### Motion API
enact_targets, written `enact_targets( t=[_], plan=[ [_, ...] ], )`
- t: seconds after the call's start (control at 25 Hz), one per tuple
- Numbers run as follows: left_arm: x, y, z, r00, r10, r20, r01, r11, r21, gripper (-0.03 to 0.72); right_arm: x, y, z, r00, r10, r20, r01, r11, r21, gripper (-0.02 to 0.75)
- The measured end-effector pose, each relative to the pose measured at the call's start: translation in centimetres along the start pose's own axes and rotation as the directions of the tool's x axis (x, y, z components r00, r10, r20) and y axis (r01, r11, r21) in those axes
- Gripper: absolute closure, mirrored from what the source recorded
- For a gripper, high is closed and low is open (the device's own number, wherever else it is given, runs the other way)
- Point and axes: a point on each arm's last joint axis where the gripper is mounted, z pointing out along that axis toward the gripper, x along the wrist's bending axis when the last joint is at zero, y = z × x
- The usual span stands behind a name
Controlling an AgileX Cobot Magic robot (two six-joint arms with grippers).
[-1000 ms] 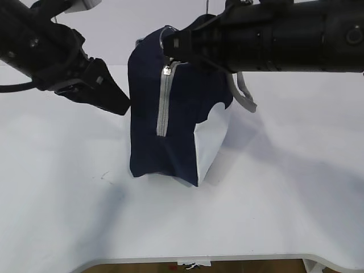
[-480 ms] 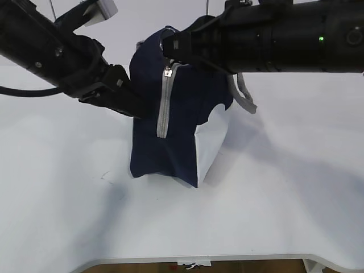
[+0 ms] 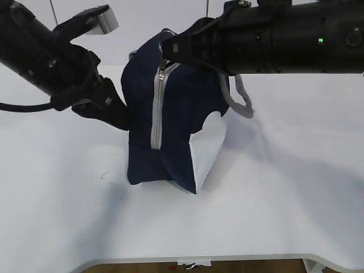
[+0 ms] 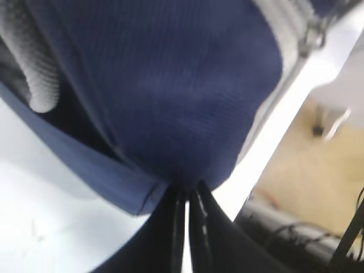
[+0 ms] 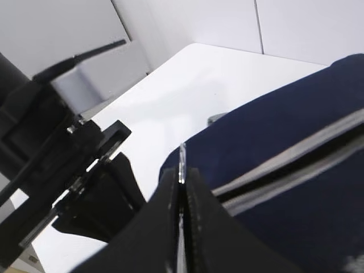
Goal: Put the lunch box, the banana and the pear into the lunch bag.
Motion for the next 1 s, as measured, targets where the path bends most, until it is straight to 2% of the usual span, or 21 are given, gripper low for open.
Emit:
enact_targets(
  t=[0.2,0.4,0.64,1.0],
  plan=[
    [0.3,-0.8,-0.1,0.997,0.066,-0.028,-0.063,0.993,0.098,0.697,-0.2,-0.1,0.1,1.0,-0.004,0.02,0.004,1.0,0.003,0.748],
    [-0.1,-1.0,-1.3,0.991,0.118,-0.06,-0.11,0.987,0.12,0.697,-0.5,0.5,0.0,0.997,-0.029,0.065,0.03,1.0,-0.007,0.748],
    [-0.9,-1.4,-2.9,0.983,0.165,-0.074,-0.153,0.977,0.147,0.697,-1.2,1.9,-0.2,0.98,-0.087,0.178,0.095,0.995,-0.036,0.748],
    [-1.4,-1.9,-3.7,0.98,0.188,-0.068,-0.172,0.967,0.187,0.697,-2.8,1.9,0.3,0.934,-0.162,0.318,0.171,0.985,-0.001,0.748]
  ],
)
